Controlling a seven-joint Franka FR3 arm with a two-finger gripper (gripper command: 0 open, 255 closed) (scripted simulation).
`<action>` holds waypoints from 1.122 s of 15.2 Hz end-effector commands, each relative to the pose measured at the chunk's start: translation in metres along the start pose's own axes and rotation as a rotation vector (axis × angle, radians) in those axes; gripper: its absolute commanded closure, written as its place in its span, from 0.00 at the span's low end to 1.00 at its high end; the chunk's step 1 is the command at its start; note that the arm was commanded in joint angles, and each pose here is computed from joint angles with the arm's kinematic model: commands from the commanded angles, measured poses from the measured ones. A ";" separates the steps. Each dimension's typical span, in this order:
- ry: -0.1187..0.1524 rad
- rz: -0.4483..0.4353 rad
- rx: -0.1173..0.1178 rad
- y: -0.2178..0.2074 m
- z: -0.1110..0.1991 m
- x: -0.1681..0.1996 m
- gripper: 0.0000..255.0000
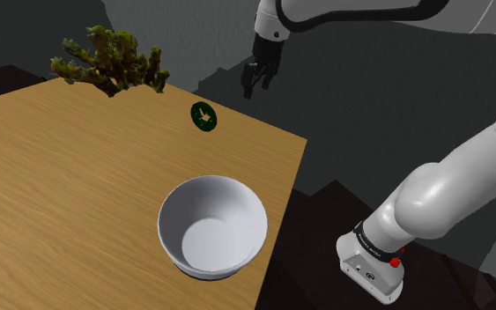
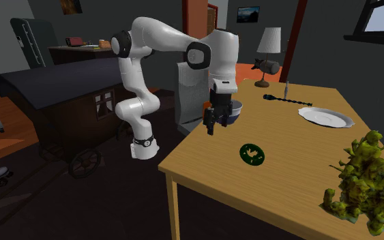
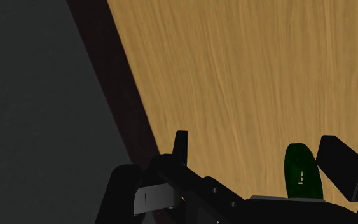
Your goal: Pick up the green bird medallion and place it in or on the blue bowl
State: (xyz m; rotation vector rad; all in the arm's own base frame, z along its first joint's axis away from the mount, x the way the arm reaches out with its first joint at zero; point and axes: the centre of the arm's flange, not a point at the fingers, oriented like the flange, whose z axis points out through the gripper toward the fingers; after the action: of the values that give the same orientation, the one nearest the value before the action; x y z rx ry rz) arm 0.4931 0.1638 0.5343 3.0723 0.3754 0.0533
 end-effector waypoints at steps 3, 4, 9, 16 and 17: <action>-0.008 -0.025 0.022 -0.028 0.018 0.041 0.00; -0.010 -0.031 0.027 -0.035 0.023 0.051 0.00; -0.020 -0.062 0.053 -0.071 0.046 0.099 0.00; -0.024 -0.074 0.064 -0.087 0.082 0.117 0.00; -0.024 -0.074 0.064 -0.088 0.087 0.117 0.00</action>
State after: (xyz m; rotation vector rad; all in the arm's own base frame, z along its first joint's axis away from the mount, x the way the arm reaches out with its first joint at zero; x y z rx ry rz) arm 0.5894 0.2724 0.4512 3.1147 0.4980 0.0007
